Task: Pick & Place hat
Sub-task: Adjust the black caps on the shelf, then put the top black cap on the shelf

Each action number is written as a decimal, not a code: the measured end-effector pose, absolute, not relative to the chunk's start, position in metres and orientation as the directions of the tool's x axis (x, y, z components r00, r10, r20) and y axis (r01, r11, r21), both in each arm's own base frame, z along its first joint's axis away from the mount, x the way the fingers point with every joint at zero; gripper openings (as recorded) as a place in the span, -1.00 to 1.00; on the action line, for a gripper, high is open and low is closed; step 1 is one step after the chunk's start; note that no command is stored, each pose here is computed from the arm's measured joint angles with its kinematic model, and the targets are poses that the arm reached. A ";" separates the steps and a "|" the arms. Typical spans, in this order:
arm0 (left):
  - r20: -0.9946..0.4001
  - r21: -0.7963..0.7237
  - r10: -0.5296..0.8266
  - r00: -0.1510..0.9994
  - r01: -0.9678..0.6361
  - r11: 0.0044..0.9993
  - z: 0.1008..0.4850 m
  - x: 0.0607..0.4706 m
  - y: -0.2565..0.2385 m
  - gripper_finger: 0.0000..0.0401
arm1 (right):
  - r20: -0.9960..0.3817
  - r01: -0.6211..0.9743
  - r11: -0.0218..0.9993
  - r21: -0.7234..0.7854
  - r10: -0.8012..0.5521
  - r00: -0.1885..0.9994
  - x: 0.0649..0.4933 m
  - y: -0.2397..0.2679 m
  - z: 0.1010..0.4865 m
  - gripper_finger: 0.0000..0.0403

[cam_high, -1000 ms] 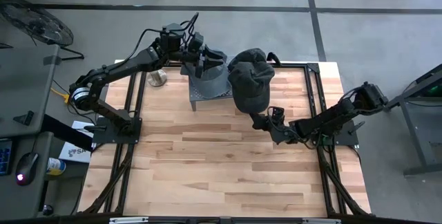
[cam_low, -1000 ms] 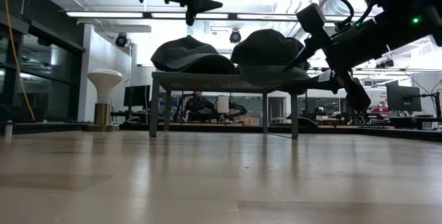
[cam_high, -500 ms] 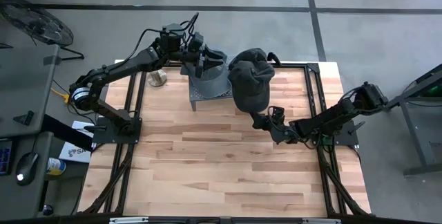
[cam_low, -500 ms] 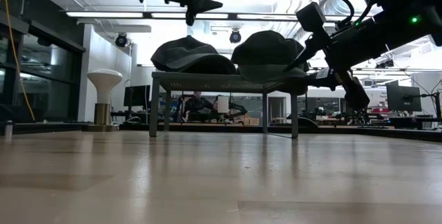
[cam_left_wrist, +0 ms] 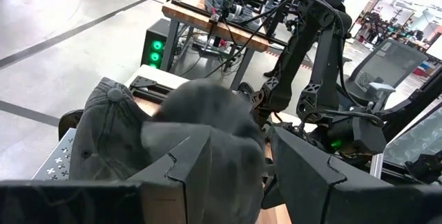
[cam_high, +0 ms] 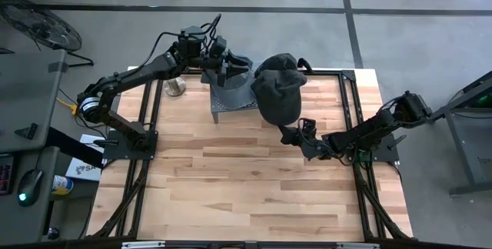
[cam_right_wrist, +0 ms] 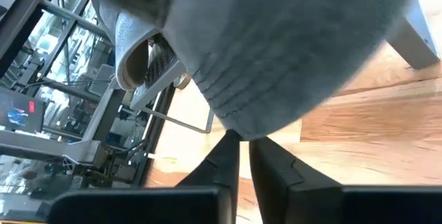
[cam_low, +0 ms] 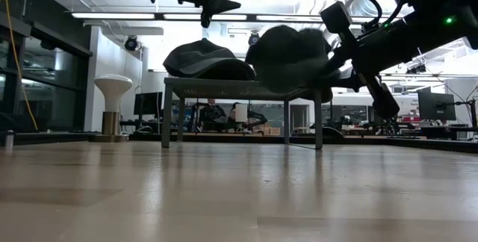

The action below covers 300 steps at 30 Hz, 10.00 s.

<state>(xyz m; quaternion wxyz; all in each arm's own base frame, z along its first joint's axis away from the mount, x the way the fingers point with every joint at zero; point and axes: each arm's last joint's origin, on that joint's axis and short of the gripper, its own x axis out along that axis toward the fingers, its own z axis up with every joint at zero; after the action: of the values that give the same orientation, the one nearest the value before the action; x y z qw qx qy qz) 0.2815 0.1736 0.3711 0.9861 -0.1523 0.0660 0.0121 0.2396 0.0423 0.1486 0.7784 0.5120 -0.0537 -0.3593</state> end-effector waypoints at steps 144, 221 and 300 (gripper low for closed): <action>-0.130 -0.326 -0.032 0.991 -0.013 0.945 0.371 0.282 0.171 -0.27 | -0.913 0.966 -0.179 0.184 -0.395 0.101 0.118 -0.133 0.165 -0.95; 0.144 -0.507 0.169 0.975 -0.074 0.859 0.455 0.301 0.164 -0.26 | 0.001 0.097 0.013 -0.995 -0.989 0.147 0.252 0.008 0.397 -0.98; -0.186 0.658 0.352 0.917 -0.150 0.738 0.460 0.356 0.134 -0.40 | -0.016 0.134 0.050 -0.990 -0.970 0.242 0.238 0.025 0.409 -0.98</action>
<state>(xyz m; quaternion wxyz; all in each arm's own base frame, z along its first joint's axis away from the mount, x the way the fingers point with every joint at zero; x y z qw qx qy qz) 0.3561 0.1337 0.4596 0.9199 0.3353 0.1510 0.1364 0.2385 0.0246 0.4088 0.5986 -0.5124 0.4080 -0.4611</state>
